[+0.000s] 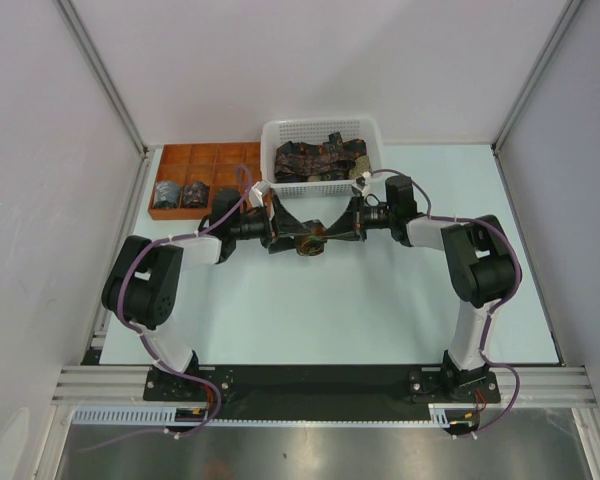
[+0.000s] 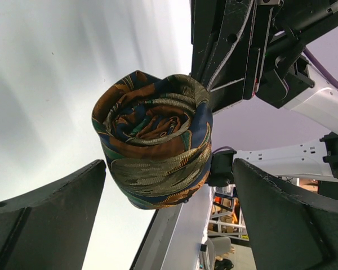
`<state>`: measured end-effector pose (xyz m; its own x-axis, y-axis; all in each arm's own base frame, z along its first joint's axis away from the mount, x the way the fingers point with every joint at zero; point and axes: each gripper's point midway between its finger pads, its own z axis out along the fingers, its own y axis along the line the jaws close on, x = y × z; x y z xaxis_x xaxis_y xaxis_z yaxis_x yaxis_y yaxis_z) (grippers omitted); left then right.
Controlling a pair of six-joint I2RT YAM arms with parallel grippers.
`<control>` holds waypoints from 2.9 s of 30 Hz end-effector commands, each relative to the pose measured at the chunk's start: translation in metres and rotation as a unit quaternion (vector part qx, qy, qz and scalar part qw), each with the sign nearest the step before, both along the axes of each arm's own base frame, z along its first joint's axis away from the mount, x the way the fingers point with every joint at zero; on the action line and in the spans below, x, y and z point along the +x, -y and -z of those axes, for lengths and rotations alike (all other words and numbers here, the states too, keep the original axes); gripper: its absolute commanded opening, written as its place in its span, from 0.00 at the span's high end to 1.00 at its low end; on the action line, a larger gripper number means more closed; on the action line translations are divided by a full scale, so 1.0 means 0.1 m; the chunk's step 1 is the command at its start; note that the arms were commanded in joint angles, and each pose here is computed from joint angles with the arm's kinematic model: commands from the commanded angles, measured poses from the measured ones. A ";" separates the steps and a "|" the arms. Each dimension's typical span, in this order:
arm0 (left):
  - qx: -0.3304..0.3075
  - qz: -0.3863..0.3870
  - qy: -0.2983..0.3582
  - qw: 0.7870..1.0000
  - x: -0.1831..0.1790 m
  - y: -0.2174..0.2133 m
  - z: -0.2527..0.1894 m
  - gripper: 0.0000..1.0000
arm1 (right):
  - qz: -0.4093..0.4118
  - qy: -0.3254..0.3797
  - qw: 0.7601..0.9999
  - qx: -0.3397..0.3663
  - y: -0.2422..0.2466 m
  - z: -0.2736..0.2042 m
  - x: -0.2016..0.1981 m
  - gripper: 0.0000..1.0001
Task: Roll the ties
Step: Place the tie in the storage box.
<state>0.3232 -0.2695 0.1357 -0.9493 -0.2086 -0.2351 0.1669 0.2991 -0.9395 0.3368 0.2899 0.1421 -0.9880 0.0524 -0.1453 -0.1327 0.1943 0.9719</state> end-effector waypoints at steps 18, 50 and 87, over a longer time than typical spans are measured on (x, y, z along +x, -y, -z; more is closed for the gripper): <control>-0.051 0.021 0.009 0.998 -0.03 0.10 -0.25 0.01 | -0.004 0.065 0.997 0.049 -0.17 -0.47 0.08 1.00; -0.082 0.025 0.013 0.996 -0.02 0.13 -0.40 0.02 | 0.005 0.071 0.995 0.065 -0.26 -0.51 0.12 1.00; -0.091 -0.016 0.033 0.995 0.12 0.08 -0.56 0.37 | -0.012 0.064 0.997 0.052 -0.34 -0.43 0.05 1.00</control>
<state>0.3342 -0.2755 0.1632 -0.9437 -0.2834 -0.1708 0.1242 0.1750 -0.9767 0.3389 0.3173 0.1799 -0.9735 0.0607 -0.2205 -0.2138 0.1009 0.9717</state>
